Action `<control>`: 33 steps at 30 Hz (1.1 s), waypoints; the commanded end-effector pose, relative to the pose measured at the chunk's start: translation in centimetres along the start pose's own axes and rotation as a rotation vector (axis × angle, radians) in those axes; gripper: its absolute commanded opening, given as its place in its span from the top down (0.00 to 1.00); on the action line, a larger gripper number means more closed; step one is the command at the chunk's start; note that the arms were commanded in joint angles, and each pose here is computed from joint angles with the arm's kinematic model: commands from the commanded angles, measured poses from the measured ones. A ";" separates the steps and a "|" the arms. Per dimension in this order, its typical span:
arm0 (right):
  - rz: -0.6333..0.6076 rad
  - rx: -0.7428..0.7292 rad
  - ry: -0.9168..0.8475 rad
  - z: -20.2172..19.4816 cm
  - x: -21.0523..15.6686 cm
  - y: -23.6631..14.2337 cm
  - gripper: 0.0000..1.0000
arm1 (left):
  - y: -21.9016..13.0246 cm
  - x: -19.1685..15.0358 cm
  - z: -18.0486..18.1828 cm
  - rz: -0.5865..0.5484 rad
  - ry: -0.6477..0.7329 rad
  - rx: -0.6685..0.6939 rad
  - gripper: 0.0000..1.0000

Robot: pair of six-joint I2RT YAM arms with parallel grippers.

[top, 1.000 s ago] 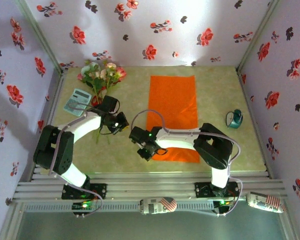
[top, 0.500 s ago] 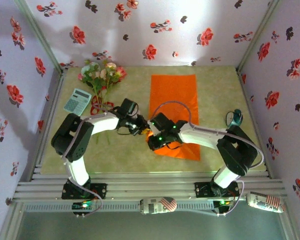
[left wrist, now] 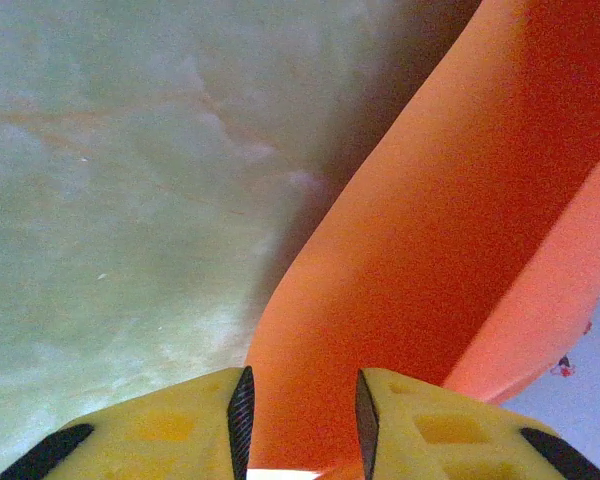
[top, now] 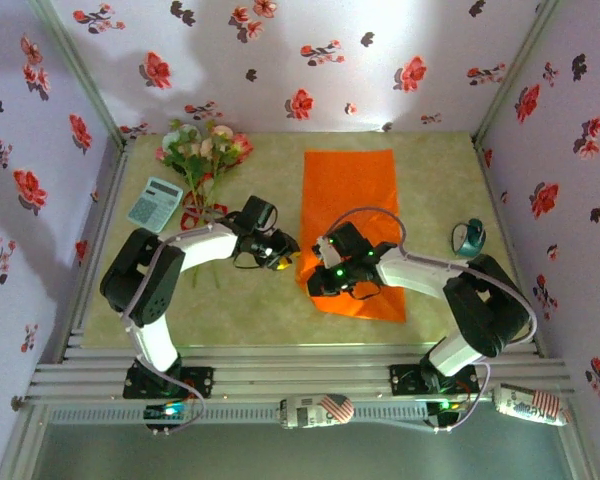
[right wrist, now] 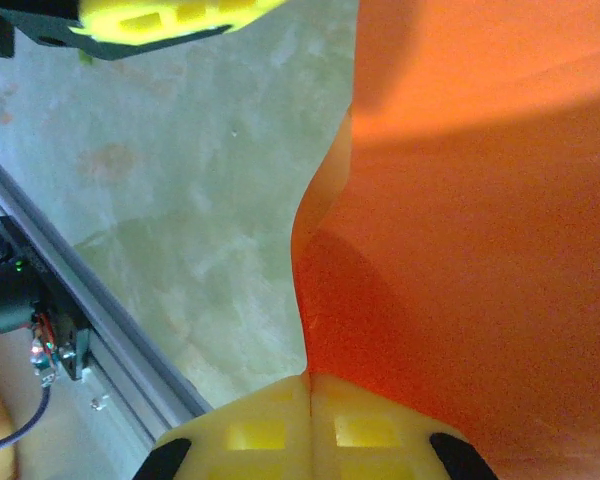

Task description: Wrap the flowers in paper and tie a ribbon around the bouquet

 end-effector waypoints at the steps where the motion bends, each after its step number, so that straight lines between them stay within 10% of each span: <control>1: -0.006 0.046 0.014 0.5 0.1 -0.6 1.00 | -1.0 0.2 0.3 -0.024 0.022 0.020 0.65; 18: -0.017 0.050 0.031 0.2 0.4 -1.3 1.00 | 0.2 1.7 -2.9 -0.026 0.039 -0.086 0.71; 24: -0.019 0.054 0.030 0.2 0.3 -1.5 1.00 | -3.4 2.7 -3.8 -0.151 0.101 -0.042 0.62; 33: -0.014 0.062 0.032 0.3 0.3 -1.5 1.00 | -1.1 2.4 -6.1 -0.036 0.159 -0.112 0.52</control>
Point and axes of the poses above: each hand's point on the last joint's axis, 136 mm out from that joint toward the fingers, its own y axis out along the fingers, its own z axis along the line the jaws close on, x = y × z, the point moved 1 cm from there along -y, back along the fingers, and after that the axes turned 6 degrees about y, right-handed, at the moved point
